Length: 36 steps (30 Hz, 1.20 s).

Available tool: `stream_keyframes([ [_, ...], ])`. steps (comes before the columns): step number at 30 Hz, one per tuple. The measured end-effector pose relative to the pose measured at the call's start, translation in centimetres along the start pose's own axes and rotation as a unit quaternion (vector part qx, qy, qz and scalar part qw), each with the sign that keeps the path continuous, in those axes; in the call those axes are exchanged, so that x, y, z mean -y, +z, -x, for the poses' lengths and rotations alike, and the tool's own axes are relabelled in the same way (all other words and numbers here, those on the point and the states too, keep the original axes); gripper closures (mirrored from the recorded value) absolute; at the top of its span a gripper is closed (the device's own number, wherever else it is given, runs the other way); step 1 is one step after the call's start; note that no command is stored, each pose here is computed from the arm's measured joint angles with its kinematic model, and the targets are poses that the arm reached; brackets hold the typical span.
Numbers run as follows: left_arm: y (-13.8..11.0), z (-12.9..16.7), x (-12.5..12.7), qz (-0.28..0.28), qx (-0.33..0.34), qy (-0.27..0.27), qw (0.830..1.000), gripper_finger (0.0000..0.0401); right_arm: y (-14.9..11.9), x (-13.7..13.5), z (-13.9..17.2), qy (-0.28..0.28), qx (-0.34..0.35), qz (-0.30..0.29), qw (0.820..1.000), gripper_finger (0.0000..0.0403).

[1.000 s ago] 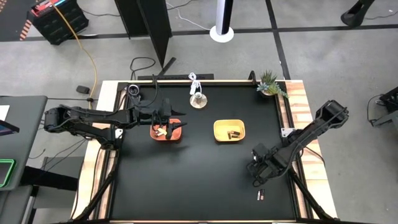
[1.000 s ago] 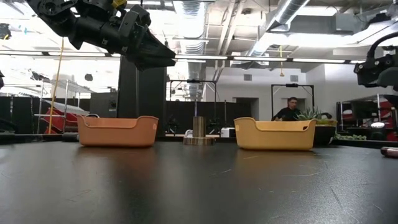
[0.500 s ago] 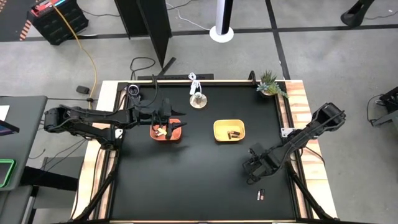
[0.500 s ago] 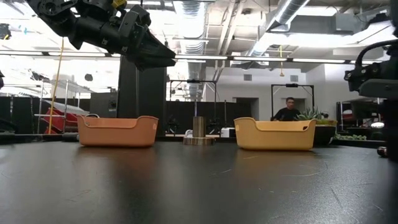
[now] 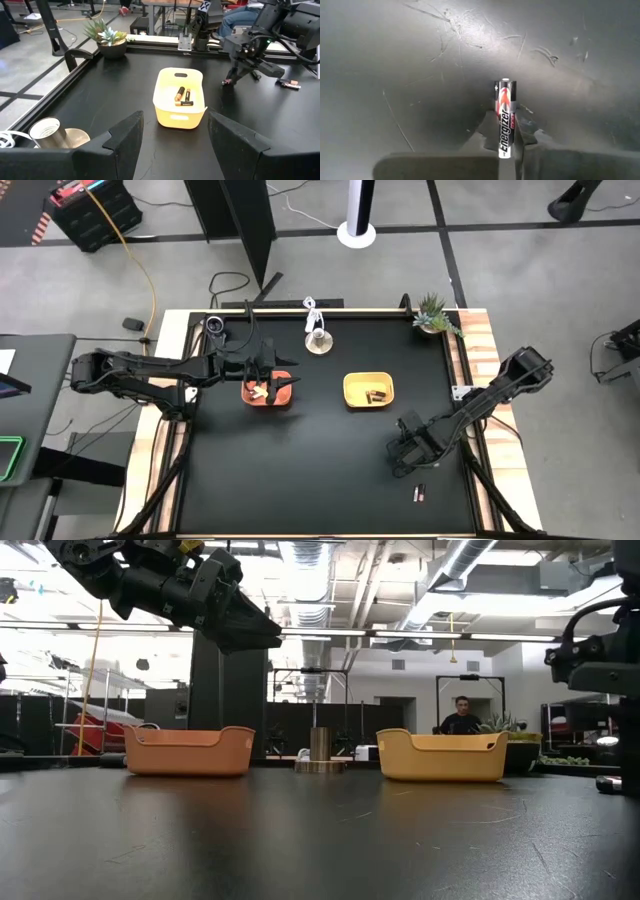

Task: Sort batteries
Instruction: Put the silver battery into the orange bin

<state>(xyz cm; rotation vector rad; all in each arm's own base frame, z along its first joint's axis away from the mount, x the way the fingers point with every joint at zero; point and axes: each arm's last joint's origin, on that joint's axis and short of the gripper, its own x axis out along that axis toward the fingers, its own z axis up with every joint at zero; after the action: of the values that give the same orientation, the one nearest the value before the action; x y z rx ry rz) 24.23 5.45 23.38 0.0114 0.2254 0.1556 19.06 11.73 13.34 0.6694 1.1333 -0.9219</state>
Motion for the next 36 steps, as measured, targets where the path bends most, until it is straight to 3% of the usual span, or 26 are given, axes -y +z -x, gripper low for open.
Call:
stream_keyframes([
  [9, 0.0, 0.0, 0.0, 0.003, 0.001, 0.0, 1.0, 0.0184, 0.7, -1.9, 1.5, 0.037, 0.046, 0.048, 0.997, 0.0393],
  [16, 0.2, 0.2, 0.0, 0.012, 0.007, -0.001, 1.0, 0.0184, 2.4, -4.7, 3.8, 0.105, 0.1, 0.142, 0.979, 0.0394],
  [20, 0.7, 0.5, 0.1, 0.015, 0.024, -0.016, 0.999, 0.0184, 5.9, -7.2, 5.0, 0.166, 0.178, 0.152, 0.958, 0.0394],
  [24, 1.5, 1.3, 0.2, 0.022, 0.046, -0.038, 0.998, 0.0184, 10.2, -9.8, 5.3, 0.221, 0.267, 0.18, 0.921, 0.0394],
  [29, 2.9, 2.8, 0.6, 0.014, 0.089, -0.092, 0.992, 0.0184, 15.0, -12.5, 4.0, 0.23, 0.335, 0.228, 0.885, 0.0394],
  [36, 4.9, 5.6, 0.7, -0.003, 0.154, -0.115, 0.981, 0.0184, 21.0, -16.3, 0.7, 0.22, 0.376, 0.252, 0.864, 0.0383],
])
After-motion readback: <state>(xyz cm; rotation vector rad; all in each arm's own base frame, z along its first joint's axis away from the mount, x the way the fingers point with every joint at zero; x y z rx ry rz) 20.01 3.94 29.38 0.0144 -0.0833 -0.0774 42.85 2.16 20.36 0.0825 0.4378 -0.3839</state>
